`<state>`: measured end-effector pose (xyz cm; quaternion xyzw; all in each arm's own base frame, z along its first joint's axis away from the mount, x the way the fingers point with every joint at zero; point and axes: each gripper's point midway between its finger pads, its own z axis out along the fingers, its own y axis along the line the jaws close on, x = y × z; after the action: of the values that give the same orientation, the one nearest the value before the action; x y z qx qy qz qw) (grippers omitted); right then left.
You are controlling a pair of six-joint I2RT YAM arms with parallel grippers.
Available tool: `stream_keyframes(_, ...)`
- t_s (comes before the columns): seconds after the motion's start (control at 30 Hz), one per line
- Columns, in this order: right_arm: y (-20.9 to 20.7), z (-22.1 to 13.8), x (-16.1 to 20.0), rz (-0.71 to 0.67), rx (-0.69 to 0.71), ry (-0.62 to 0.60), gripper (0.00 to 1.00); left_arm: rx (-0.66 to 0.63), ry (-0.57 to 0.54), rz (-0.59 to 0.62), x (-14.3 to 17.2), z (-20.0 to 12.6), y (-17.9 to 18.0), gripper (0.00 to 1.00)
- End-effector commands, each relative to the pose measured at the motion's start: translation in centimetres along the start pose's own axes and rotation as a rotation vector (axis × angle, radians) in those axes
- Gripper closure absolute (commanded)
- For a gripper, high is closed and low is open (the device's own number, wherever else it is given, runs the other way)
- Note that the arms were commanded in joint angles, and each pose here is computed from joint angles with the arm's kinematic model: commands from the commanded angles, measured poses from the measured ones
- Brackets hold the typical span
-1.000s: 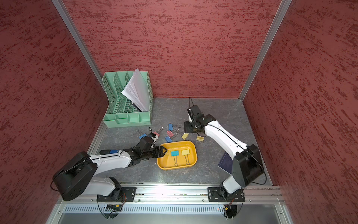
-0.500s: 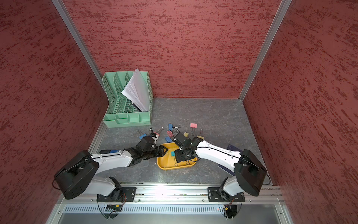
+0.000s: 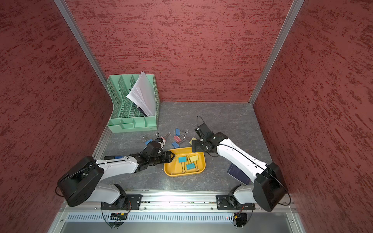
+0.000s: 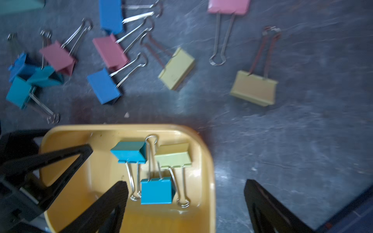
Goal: Put the binder clips in the storage box
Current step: Place the binder clip in the storage box, then pick up the binder clip at the center of the board.
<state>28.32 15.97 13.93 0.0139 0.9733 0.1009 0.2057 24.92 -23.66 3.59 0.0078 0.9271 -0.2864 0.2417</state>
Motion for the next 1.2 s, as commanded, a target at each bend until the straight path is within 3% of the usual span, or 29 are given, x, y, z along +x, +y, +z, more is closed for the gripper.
stream_keyframes(0.0, -3.6, 0.7, -1.6, 0.013, 0.111, 0.004, 0.04, -0.084, 0.084, 0.001, 2.5, 0.4, 2.4, 0.22)
stream_keyframes(0.3, -3.7, 6.4, -3.6, 0.094, 0.069, 0.061, 0.03, -0.083, 0.084, -0.002, 2.5, 0.3, 2.4, 0.22)
stream_keyframes(0.63, -5.0, 9.9, -2.5, 0.106, 0.133, 0.109, 0.05, -0.086, 0.085, -0.003, 2.6, 0.3, 2.5, 0.21)
stream_keyframes(0.93, -6.0, 11.4, -2.5, 0.109, 0.176, 0.125, 0.12, -0.089, 0.086, -0.003, 2.7, 0.3, 2.7, 0.21)
stream_keyframes(1.17, -7.1, 12.5, -2.3, 0.112, 0.202, 0.136, 0.26, -0.091, 0.084, -0.007, 2.7, 0.3, 2.9, 0.21)
